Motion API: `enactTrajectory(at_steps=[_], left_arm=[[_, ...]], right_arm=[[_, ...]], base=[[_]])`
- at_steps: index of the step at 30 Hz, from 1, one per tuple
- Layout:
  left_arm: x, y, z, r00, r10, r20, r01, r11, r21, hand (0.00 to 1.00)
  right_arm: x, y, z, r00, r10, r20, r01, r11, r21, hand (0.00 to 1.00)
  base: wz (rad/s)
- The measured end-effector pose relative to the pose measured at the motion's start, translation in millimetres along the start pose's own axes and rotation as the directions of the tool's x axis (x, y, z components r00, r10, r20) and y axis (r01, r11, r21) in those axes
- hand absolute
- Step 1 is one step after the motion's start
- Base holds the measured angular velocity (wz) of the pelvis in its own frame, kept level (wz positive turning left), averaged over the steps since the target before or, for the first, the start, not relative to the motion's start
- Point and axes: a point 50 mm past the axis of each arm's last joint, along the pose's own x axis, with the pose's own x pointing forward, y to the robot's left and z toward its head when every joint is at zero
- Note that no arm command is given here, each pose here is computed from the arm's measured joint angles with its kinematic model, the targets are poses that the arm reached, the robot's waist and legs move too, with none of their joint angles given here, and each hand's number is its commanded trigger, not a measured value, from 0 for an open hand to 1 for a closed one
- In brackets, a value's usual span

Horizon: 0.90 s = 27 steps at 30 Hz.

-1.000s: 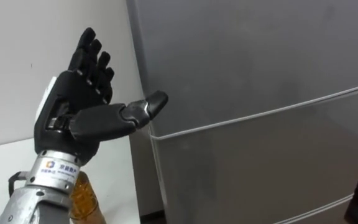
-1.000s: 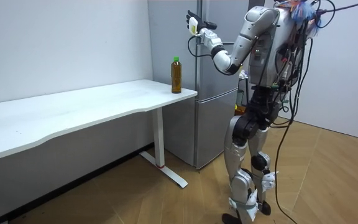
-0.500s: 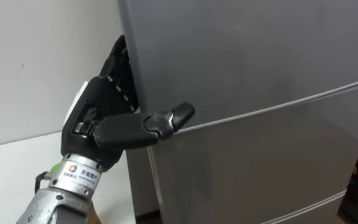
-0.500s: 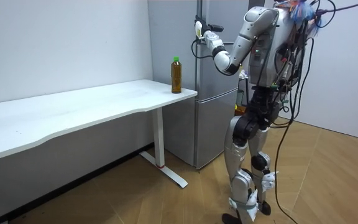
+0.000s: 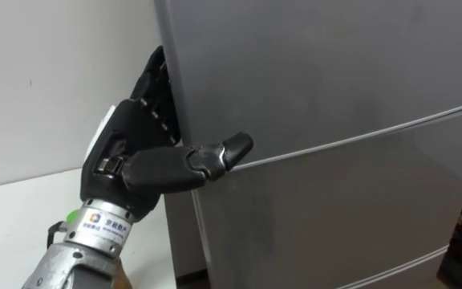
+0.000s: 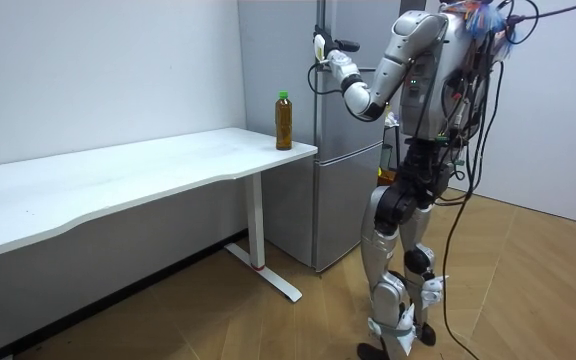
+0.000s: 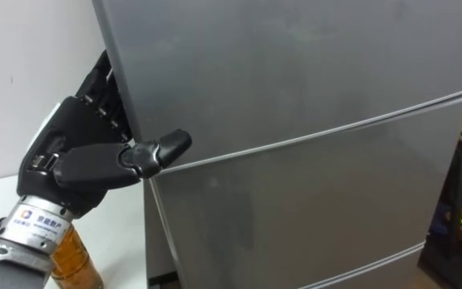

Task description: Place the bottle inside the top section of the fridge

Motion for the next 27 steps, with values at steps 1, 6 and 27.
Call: enactTrajectory(at_steps=[1, 6, 27], left_arm=[[0.0, -0.2, 0.1, 1.0, -0.005, 0.001, 0.005, 1.0, 0.0, 0.0], [0.0, -0.8, 0.9, 1.0, -0.018, 0.01, 0.018, 1.0, 0.0, 0.0], [0.7, 0.8, -6.9, 1.0, 0.004, 0.017, -0.003, 0.999, -0.043, 0.95]], right_arm=[[0.1, 0.2, 0.5, 1.0, 0.0, 0.0, 0.0, 1.0, -0.001, 0.0], [0.5, 1.3, 2.8, 1.0, 0.003, 0.001, -0.003, 1.0, -0.018, 0.0], [-0.4, -2.1, 8.0, 1.0, -0.002, 0.008, 0.003, 0.998, -0.064, 0.0]], base=[[0.0], [0.0], [0.05]])
